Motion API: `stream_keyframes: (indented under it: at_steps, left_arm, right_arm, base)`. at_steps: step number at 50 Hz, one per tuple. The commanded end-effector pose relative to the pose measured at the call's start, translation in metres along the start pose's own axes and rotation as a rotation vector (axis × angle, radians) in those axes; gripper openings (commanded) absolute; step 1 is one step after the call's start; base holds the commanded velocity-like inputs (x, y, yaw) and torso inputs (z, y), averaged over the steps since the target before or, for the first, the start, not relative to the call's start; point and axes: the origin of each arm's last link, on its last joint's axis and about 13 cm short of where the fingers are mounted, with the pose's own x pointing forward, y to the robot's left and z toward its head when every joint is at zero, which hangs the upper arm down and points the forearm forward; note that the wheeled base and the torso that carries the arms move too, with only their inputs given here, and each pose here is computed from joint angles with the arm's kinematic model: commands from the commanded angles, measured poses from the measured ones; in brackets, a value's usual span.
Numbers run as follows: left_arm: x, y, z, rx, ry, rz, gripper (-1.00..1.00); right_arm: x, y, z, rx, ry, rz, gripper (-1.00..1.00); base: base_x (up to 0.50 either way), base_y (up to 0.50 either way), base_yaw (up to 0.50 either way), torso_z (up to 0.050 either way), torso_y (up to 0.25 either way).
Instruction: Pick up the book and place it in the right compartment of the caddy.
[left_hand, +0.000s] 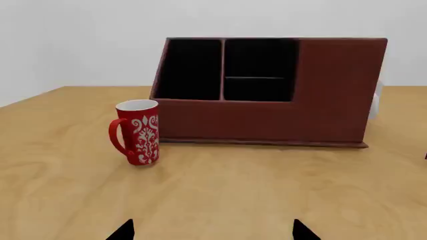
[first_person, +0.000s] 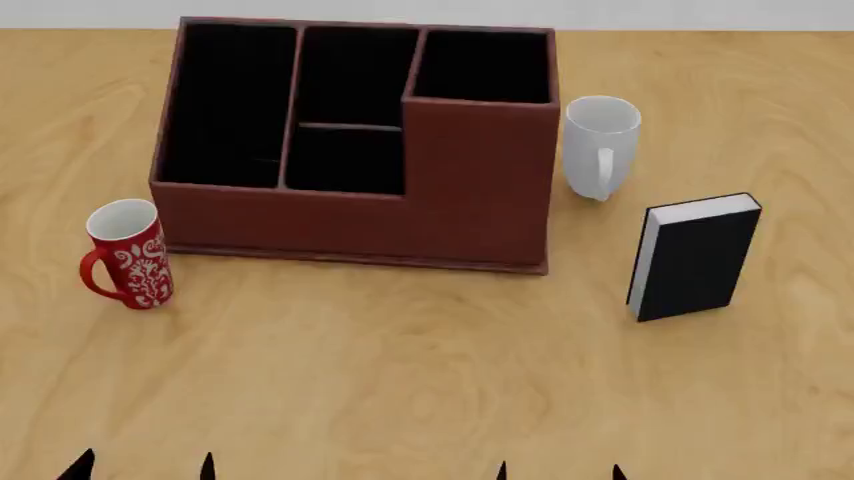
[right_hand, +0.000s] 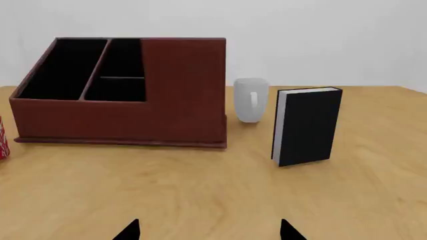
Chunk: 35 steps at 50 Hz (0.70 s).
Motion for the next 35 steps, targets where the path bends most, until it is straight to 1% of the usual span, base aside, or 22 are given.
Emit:
stream_keyframes:
  at_steps: [1, 2, 13, 15, 16, 17, 18, 19, 21, 22, 27, 35]
  left_arm:
    - [0.000, 0.002, 0.000, 0.000, 0.000, 0.000, 1.00]
    - [0.000, 0.000, 0.000, 0.002, 0.001, -0.001, 1.00]
    - [0.000, -0.001, 0.001, 0.015, -0.002, -0.005, 1.00]
    - [0.000, 0.000, 0.005, 0.037, -0.006, 0.008, 1.00]
    - [-0.002, -0.001, 0.011, 0.039, -0.023, 0.011, 1.00]
    - [-0.003, -0.001, 0.015, 0.066, -0.039, 0.001, 1.00]
    - [-0.003, -0.002, 0.018, 0.069, -0.050, -0.001, 1.00]
    - [-0.003, -0.002, 0.022, 0.056, -0.047, -0.001, 1.00]
    - [-0.004, -0.003, 0.032, 0.040, -0.074, -0.010, 1.00]
    - [-0.003, -0.001, 0.057, -0.005, -0.132, -0.007, 1.00]
    - [-0.004, 0.002, 0.089, -0.032, -0.212, -0.003, 1.00]
    - [-0.009, 0.007, 0.134, -0.060, -0.325, -0.008, 1.00]
  right_arm:
    - [0.000, 0.000, 0.000, 0.000, 0.000, 0.000, 1.00]
    - [0.000, 0.000, 0.000, -0.001, 0.000, 0.000, 1.00]
    - [0.000, 0.000, 0.000, -0.001, -0.002, 0.001, 1.00]
    - [0.001, 0.001, 0.005, 0.008, -0.013, 0.004, 1.00]
    - [0.001, 0.001, 0.006, -0.001, -0.015, -0.001, 1.00]
    - [0.001, 0.001, 0.010, 0.006, -0.030, -0.004, 1.00]
    - [0.001, 0.001, 0.013, 0.008, -0.035, -0.007, 1.00]
    - [0.001, 0.001, 0.015, 0.008, -0.039, -0.011, 1.00]
    - [0.002, 0.001, 0.022, 0.006, -0.054, -0.013, 1.00]
    - [0.002, 0.004, 0.036, 0.009, -0.088, -0.013, 1.00]
    - [-0.003, 0.006, 0.057, 0.010, -0.143, -0.003, 1.00]
    - [-0.010, 0.007, 0.093, -0.019, -0.233, 0.005, 1.00]
  base:
    - [0.00, 0.00, 0.00, 0.000, 0.000]
    - [0.00, 0.00, 0.00, 0.000, 0.000]
    - [0.00, 0.00, 0.00, 0.000, 0.000]
    - [0.00, 0.00, 0.00, 0.000, 0.000]
    - [0.00, 0.00, 0.00, 0.000, 0.000]
    - [0.00, 0.00, 0.00, 0.000, 0.000]
    - [0.00, 0.00, 0.00, 0.000, 0.000]
    - [0.00, 0.00, 0.00, 0.000, 0.000]
    - [0.00, 0.00, 0.00, 0.000, 0.000]
    - [0.00, 0.00, 0.00, 0.000, 0.000]
    - [0.00, 0.00, 0.00, 0.000, 0.000]
    - [0.00, 0.00, 0.00, 0.000, 0.000]
